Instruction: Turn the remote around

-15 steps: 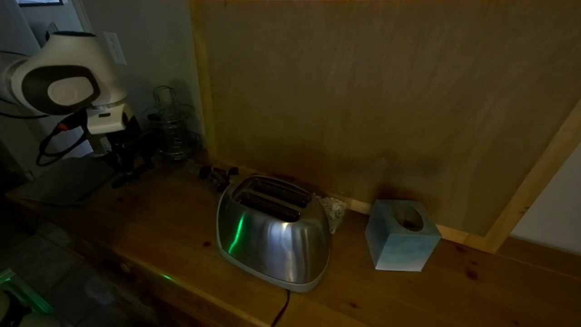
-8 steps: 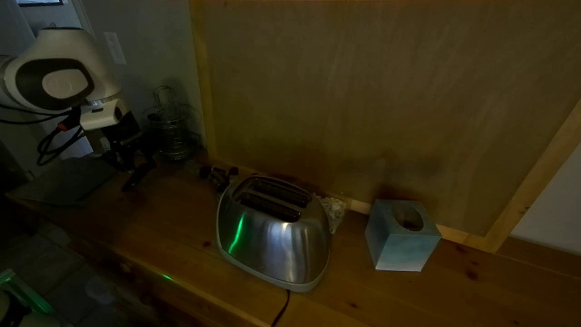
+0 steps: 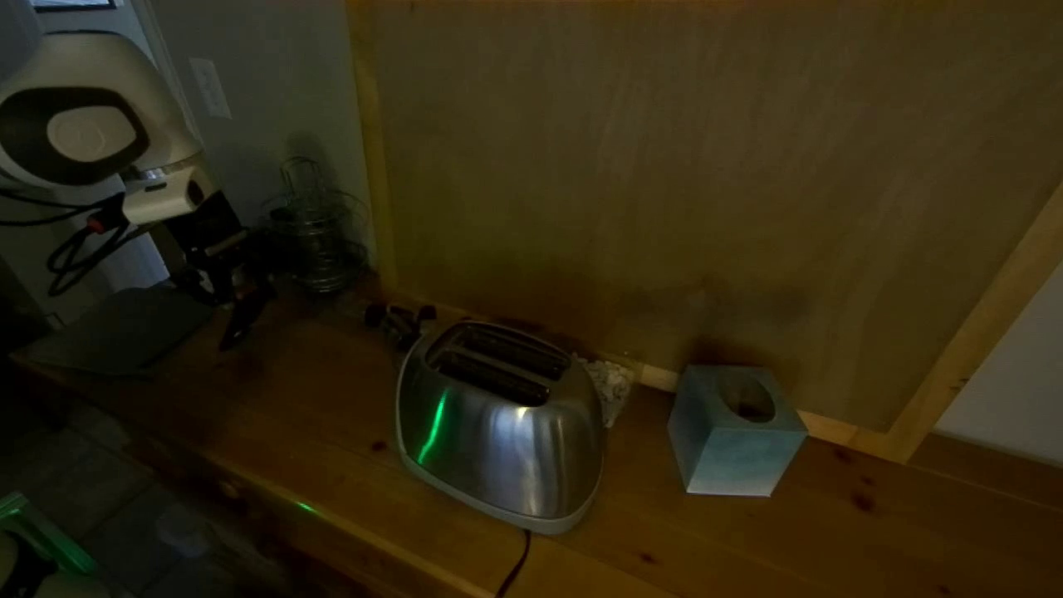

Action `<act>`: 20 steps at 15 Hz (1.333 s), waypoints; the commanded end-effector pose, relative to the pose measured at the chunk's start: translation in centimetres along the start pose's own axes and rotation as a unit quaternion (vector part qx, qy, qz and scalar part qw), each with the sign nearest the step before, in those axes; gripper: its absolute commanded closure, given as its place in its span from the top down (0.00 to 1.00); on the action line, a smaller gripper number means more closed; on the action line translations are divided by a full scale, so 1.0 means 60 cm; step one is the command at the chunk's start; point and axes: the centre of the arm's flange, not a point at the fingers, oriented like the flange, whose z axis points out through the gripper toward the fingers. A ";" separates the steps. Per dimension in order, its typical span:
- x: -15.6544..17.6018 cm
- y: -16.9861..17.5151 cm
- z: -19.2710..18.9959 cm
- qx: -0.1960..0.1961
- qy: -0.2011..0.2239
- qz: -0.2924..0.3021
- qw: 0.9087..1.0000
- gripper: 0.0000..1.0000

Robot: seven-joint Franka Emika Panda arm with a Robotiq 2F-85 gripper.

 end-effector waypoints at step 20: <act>-0.048 -0.007 -0.025 0.015 0.246 0.007 0.969 0.24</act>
